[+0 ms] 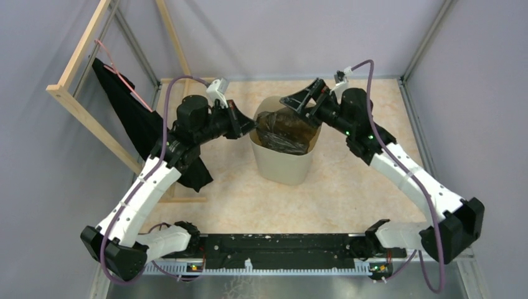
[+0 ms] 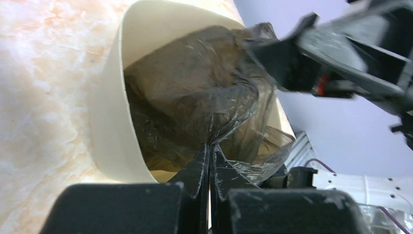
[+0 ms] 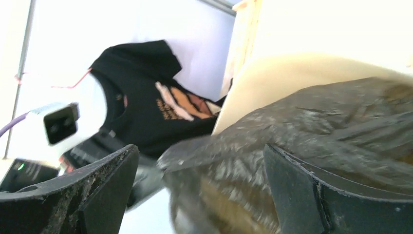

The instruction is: Put the trash bags into the trash bin

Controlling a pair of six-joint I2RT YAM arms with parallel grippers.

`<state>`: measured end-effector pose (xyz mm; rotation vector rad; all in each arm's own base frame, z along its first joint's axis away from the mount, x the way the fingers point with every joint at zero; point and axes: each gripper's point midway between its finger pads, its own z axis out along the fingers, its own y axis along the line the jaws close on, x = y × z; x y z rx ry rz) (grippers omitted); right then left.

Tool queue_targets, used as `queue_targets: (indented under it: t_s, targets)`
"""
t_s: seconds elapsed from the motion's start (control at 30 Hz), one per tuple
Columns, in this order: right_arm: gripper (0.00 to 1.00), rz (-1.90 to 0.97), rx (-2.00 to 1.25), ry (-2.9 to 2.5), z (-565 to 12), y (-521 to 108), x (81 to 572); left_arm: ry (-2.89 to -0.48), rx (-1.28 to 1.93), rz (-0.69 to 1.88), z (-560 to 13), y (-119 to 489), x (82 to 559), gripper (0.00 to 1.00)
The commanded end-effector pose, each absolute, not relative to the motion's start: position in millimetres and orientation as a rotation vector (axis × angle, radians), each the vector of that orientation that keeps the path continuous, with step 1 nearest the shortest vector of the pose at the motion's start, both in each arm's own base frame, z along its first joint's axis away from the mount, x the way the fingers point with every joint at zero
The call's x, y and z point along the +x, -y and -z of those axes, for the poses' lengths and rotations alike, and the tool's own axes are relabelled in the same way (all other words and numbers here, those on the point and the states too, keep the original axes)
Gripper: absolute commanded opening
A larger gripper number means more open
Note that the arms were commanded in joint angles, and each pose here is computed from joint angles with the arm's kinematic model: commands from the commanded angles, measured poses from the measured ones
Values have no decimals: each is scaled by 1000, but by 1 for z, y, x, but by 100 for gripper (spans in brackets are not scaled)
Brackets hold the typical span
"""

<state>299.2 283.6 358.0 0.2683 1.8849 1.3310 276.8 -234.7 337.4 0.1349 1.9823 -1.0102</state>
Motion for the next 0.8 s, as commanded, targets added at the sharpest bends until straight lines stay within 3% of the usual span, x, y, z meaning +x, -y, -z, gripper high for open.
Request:
queue_targets:
  t_s: [0.0, 0.17, 0.3, 0.43, 0.5, 0.57, 0.77]
  targets:
    - [99, -1367, 135, -1742, -394, -297, 327, -1950, 179, 1161, -344, 250, 266, 0]
    - [97, -1534, -116, -1786, -401, -335, 315, -1943, 179, 1193, -341, 249, 271, 0]
    - [84, -1658, -232, -1690, -407, -333, 275, -1944, 192, 1239, -341, 247, 270, 0]
    - [82, -1519, -232, -1724, -394, -313, 264, -1930, 193, 1256, -342, 243, 268, 0]
    - [67, -1478, -259, -1751, -390, -309, 261, -1920, 192, 1251, -344, 242, 269, 0]
    - [60, -1495, -315, -1770, -389, -313, 255, -1909, 197, 1256, -347, 242, 269, 0]
    - [63, -1484, -326, -1828, -384, -312, 250, -1902, 201, 1270, -349, 243, 268, 0]
